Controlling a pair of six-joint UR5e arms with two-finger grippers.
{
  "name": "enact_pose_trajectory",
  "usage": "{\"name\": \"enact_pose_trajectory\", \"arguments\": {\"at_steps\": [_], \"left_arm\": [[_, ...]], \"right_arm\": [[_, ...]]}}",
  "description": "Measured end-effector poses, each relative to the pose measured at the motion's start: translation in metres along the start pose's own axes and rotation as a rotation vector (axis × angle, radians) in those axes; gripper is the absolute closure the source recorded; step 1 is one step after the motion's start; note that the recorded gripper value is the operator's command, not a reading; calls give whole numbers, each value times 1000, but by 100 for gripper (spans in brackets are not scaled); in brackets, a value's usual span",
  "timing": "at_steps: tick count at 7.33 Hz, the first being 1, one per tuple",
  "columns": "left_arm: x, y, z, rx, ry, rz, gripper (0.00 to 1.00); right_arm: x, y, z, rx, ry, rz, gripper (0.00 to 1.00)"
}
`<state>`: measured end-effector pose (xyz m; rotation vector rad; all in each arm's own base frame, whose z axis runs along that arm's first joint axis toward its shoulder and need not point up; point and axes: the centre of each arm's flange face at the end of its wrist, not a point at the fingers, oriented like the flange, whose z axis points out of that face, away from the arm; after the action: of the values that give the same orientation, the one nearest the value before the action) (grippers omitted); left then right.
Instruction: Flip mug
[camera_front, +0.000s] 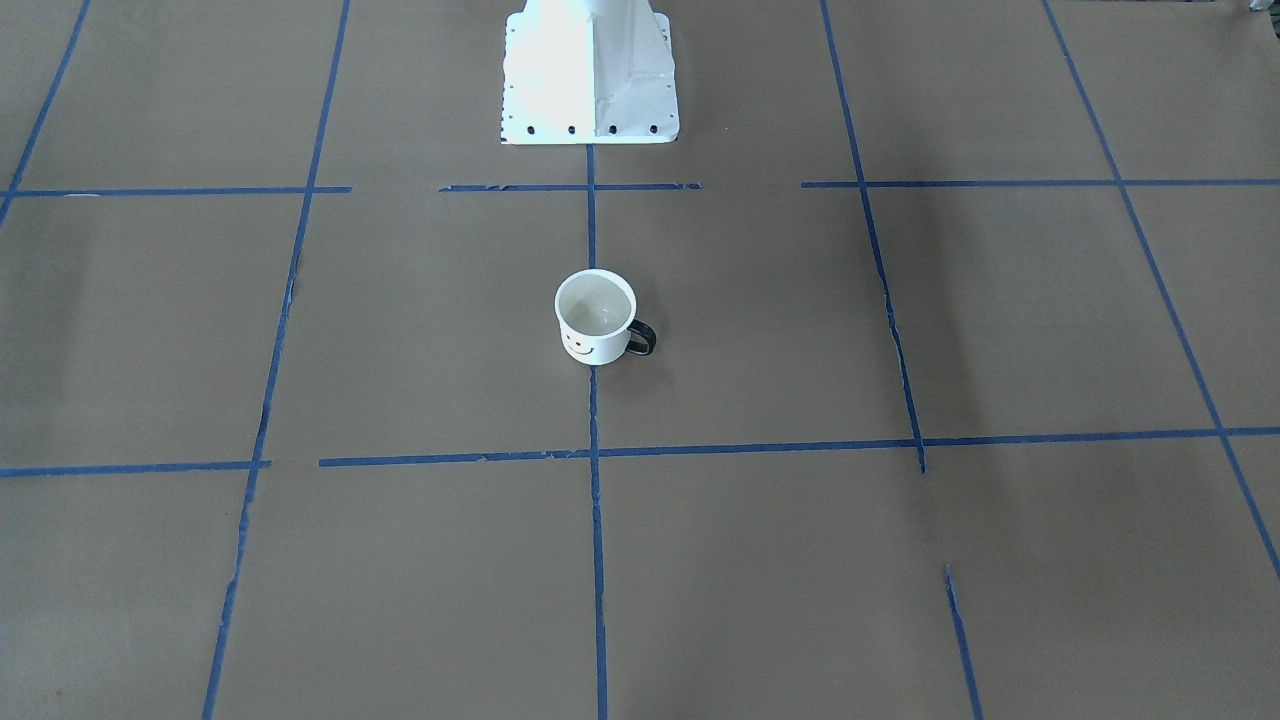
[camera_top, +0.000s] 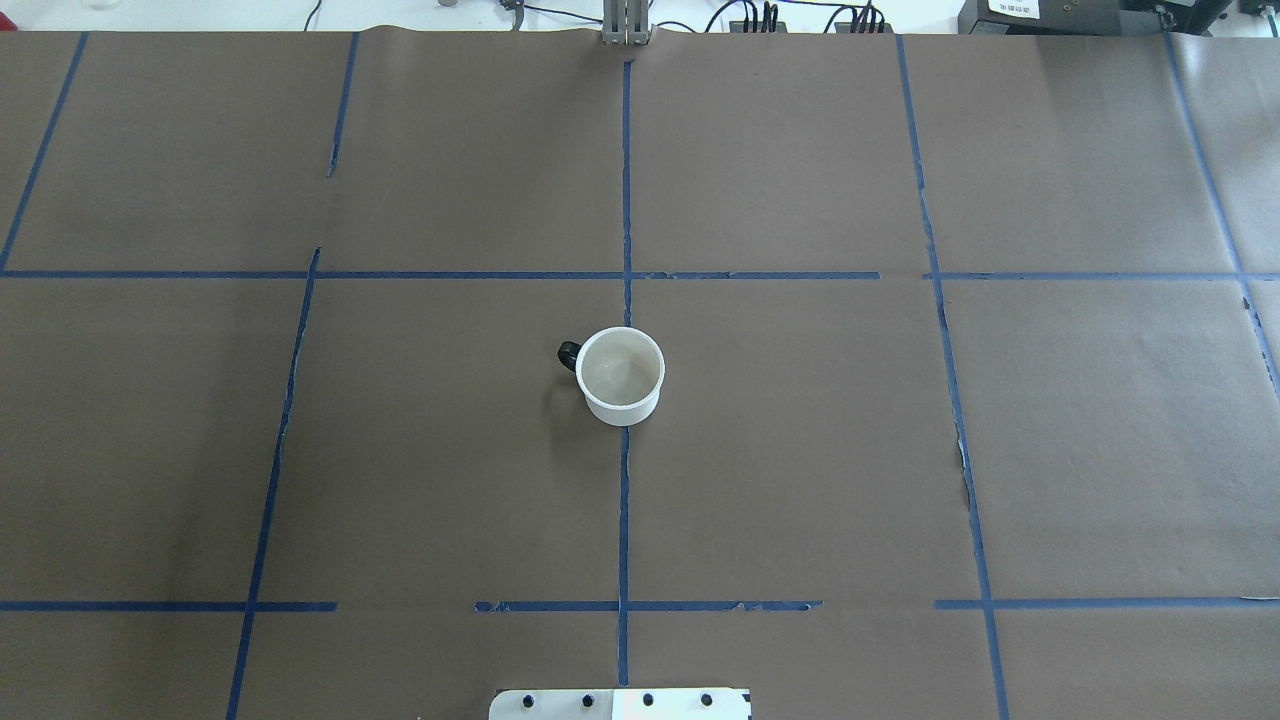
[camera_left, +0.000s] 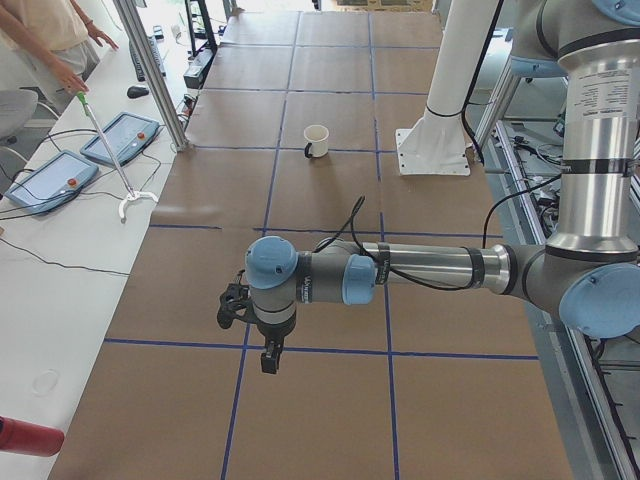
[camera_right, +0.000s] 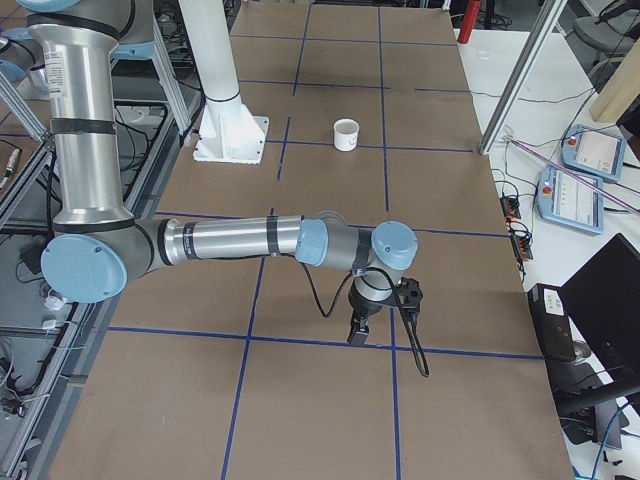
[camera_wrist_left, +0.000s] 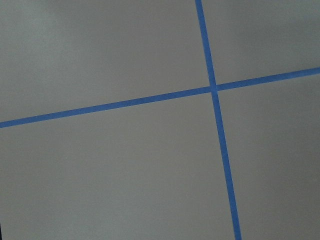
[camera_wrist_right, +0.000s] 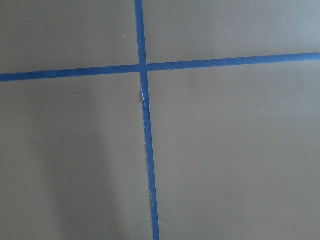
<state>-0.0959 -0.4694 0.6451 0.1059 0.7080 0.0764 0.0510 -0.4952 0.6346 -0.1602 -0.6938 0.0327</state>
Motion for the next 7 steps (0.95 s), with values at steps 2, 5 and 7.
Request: {"name": "enact_pose_trajectory", "arguments": {"at_steps": [2, 5, 7], "left_arm": [[-2, 4, 3, -4, -2, -12, 0], [-4, 6, 5, -5, -4, -13, 0], [-3, 5, 4, -3, -4, -14, 0]], "right_arm": [[0, 0, 0, -1, 0, 1, 0], [0, 0, 0, 0, 0, 0, 0], [0, 0, 0, 0, 0, 0, 0]]}}
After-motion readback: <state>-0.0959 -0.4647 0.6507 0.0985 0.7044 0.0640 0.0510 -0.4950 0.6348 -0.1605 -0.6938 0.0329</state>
